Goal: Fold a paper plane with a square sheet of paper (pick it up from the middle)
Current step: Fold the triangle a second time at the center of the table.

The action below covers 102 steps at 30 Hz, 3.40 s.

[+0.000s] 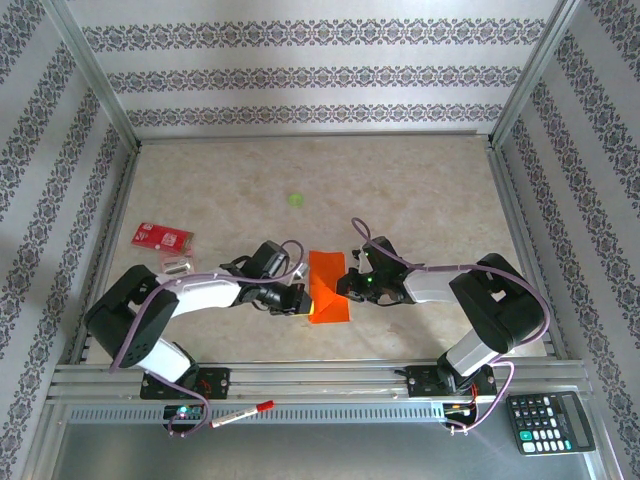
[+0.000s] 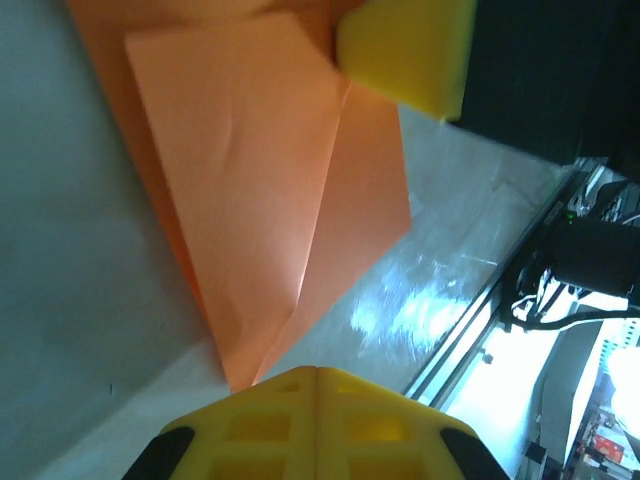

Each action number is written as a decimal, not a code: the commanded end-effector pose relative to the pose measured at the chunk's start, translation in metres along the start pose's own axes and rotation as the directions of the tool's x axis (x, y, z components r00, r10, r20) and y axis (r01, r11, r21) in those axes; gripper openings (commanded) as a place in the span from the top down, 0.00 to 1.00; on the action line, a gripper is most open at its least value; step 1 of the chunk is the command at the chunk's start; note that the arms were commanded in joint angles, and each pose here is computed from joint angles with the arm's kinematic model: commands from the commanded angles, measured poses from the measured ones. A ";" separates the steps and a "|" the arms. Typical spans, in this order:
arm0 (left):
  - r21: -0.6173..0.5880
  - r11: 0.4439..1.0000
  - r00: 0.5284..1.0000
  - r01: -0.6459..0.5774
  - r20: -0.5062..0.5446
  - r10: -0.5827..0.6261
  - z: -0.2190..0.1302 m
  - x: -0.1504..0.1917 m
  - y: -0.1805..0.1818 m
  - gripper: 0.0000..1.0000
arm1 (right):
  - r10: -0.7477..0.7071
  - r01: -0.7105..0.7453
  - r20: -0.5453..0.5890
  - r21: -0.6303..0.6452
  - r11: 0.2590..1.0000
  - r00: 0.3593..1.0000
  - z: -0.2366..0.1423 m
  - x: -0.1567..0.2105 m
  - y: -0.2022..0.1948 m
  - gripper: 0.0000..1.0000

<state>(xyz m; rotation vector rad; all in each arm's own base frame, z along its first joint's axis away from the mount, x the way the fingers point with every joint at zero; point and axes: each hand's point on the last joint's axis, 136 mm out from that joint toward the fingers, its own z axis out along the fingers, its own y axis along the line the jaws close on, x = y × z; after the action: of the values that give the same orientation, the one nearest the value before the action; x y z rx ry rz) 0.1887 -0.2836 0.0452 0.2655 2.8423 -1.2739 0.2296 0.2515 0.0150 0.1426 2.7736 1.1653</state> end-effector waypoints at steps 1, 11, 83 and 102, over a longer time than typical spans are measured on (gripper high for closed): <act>-0.040 0.999 0.999 0.008 -0.037 -0.010 0.006 0.003 0.012 0.96 | 0.008 -0.006 -0.021 0.060 0.998 1.000 0.003 0.002 -0.013 1.00; -0.033 0.999 0.993 -0.016 -0.117 0.012 0.032 0.014 0.011 0.95 | 0.012 -0.011 -0.016 0.053 0.999 1.000 0.007 0.001 -0.008 1.00; -0.182 0.974 0.990 0.132 0.064 -0.123 0.032 -0.044 0.061 1.00 | -0.237 0.229 -0.071 -0.096 0.969 0.969 0.038 0.066 0.073 0.94; -0.216 0.969 0.992 0.123 0.051 -0.114 0.031 -0.041 0.068 1.00 | -0.183 0.184 -0.175 -0.012 0.983 0.967 0.041 0.102 0.029 0.98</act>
<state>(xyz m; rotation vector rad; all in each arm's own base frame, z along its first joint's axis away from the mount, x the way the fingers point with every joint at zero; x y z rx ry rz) 0.2523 -0.2965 0.0167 0.1277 2.8256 -1.1478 0.1629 0.3266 0.0166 -0.2054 2.7542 1.2245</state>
